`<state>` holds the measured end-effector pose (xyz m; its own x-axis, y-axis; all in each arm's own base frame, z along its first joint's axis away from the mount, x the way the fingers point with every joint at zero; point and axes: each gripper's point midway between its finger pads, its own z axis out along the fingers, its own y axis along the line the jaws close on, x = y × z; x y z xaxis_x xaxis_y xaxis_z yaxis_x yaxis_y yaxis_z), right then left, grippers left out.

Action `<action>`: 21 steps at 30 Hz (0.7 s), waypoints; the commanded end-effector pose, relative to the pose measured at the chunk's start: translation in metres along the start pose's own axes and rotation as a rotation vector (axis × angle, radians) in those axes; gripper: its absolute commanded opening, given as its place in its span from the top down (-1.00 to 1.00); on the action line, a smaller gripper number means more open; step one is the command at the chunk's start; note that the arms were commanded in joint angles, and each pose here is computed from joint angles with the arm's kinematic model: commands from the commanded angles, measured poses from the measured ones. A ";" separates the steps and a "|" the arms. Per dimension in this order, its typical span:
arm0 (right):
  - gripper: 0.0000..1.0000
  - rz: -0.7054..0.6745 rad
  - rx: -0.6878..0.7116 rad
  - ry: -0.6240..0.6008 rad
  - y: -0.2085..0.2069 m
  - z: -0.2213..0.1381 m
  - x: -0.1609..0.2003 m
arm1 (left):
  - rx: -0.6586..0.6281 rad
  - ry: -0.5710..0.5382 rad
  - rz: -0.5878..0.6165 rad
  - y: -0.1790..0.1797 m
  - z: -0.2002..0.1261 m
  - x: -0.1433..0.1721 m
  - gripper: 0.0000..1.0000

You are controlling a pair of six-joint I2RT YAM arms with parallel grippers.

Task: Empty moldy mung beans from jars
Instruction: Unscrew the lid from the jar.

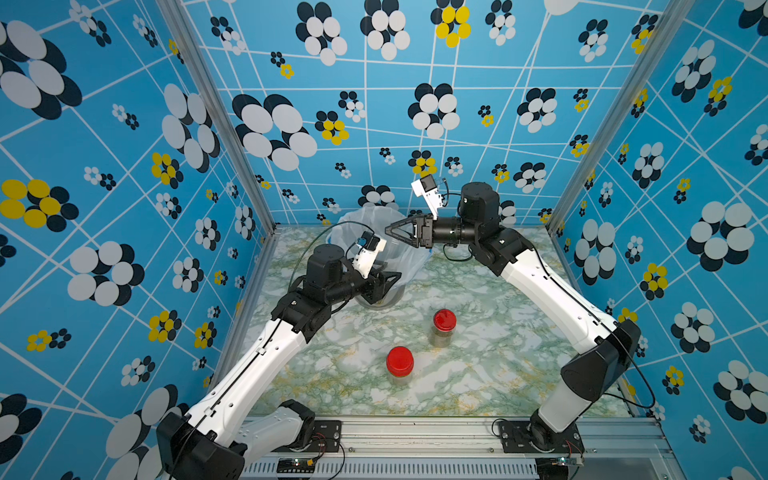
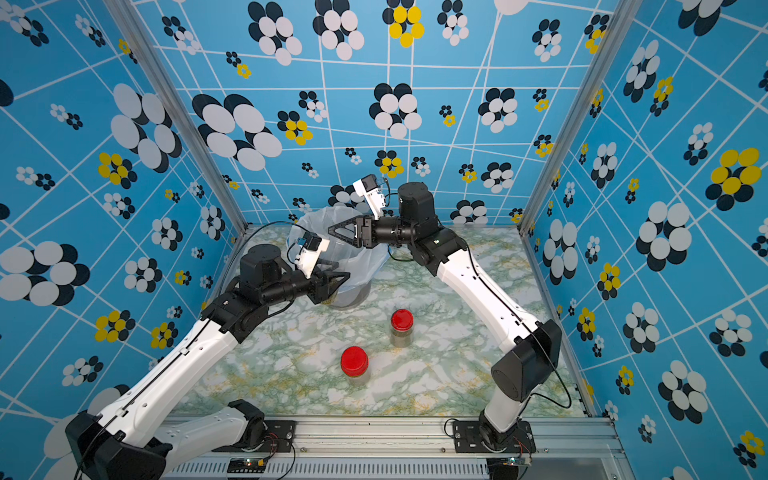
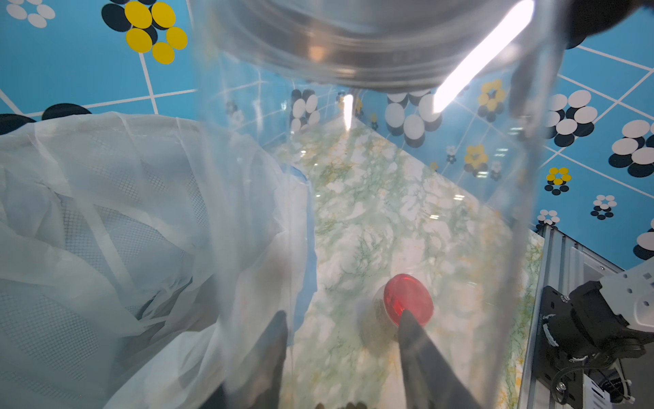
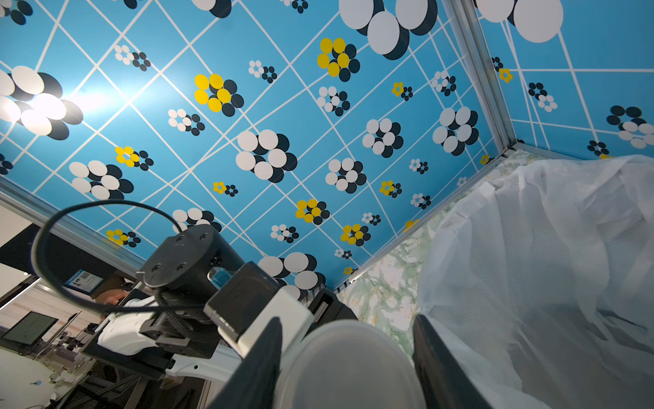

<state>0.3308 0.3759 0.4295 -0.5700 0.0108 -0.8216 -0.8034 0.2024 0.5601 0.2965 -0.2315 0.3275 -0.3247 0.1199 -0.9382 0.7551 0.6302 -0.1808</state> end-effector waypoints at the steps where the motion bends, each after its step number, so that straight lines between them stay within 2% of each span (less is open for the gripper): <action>1: 0.10 -0.022 -0.002 0.002 0.005 -0.006 0.000 | -0.015 -0.087 0.011 0.002 -0.006 -0.025 0.62; 3: 0.07 -0.019 -0.008 0.006 0.006 -0.006 0.001 | -0.026 -0.098 0.011 0.004 -0.006 -0.026 0.62; 6: -0.10 -0.018 -0.007 0.011 0.006 -0.006 0.003 | -0.034 -0.104 0.012 0.006 -0.006 -0.028 0.63; 11: -0.14 -0.021 -0.002 0.009 0.006 -0.007 0.003 | -0.039 -0.100 0.005 0.008 -0.004 -0.027 0.63; 14: -0.28 -0.020 0.005 0.007 0.004 -0.007 0.003 | -0.047 -0.101 0.001 0.010 -0.003 -0.028 0.63; 18: -0.26 -0.017 0.006 0.009 0.002 -0.006 0.004 | -0.056 -0.103 0.000 0.011 -0.004 -0.028 0.63; 21: -0.14 -0.019 0.008 0.004 0.002 -0.005 0.004 | -0.039 -0.103 0.004 0.008 -0.005 -0.028 0.63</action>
<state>0.3319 0.3754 0.4255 -0.5602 0.0030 -0.8283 -0.8098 0.2084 0.5485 0.3047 -0.2278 0.3323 -0.3204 0.0885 -0.9431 0.7295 0.6582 -0.1860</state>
